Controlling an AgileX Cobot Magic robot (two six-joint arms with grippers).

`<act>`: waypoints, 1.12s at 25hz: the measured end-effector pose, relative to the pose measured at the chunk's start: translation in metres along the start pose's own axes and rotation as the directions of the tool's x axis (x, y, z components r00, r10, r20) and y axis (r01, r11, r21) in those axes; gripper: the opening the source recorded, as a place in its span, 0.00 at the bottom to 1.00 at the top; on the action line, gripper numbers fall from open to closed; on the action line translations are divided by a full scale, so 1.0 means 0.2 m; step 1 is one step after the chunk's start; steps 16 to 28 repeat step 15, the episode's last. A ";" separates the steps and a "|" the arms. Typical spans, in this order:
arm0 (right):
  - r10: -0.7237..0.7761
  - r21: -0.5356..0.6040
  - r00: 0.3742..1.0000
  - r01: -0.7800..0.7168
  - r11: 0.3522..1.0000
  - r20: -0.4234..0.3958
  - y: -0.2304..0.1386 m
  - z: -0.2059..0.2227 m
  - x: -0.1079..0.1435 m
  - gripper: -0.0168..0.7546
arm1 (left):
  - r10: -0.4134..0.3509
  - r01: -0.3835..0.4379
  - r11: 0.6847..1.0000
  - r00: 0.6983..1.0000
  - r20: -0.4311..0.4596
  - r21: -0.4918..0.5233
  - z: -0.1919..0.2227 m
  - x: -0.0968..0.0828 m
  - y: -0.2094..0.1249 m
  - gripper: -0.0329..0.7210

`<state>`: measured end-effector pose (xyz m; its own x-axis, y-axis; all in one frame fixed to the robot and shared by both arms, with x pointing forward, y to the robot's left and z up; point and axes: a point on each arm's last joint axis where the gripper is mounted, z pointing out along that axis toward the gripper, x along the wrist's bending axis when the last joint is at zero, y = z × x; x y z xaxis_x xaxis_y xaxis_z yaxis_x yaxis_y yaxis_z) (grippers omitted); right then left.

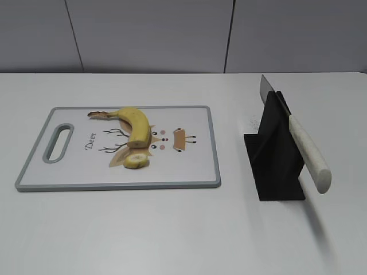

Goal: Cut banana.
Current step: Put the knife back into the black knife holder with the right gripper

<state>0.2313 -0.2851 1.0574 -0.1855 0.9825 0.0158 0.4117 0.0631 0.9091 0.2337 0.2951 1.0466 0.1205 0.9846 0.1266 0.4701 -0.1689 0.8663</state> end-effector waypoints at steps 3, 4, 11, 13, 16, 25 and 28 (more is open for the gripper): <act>0.000 0.000 1.000 0.000 1.000 0.000 0.00 0.00 0.00 0.78 | 0.000 0.000 1.000 1.000 0.000 0.000 0.00 0.00 0.00 0.83; 0.000 0.000 1.000 0.000 1.000 0.000 0.00 0.00 0.00 0.78 | 0.000 0.000 1.000 1.000 0.000 0.000 0.00 0.00 0.00 0.83; 0.001 0.000 1.000 -0.001 1.000 -0.001 0.00 0.00 0.00 0.78 | 0.000 0.000 1.000 1.000 0.000 0.000 0.00 0.00 0.00 0.83; 0.001 0.000 1.000 -0.001 1.000 -0.001 0.00 0.00 0.00 0.78 | 0.000 0.000 1.000 1.000 0.000 0.000 0.00 0.00 0.00 0.83; 0.001 0.000 1.000 -0.001 1.000 -0.001 0.00 0.00 0.00 0.78 | 0.000 0.000 1.000 1.000 0.000 0.000 0.00 0.00 0.00 0.83; 0.001 0.000 1.000 -0.001 1.000 -0.001 0.00 0.00 0.00 0.78 | 0.000 0.000 1.000 1.000 0.000 0.000 0.00 0.00 0.00 0.83; 0.001 0.000 1.000 -0.001 1.000 -0.001 0.00 0.00 0.00 0.78 | 0.000 0.000 1.000 1.000 0.000 0.000 0.00 0.00 0.00 0.83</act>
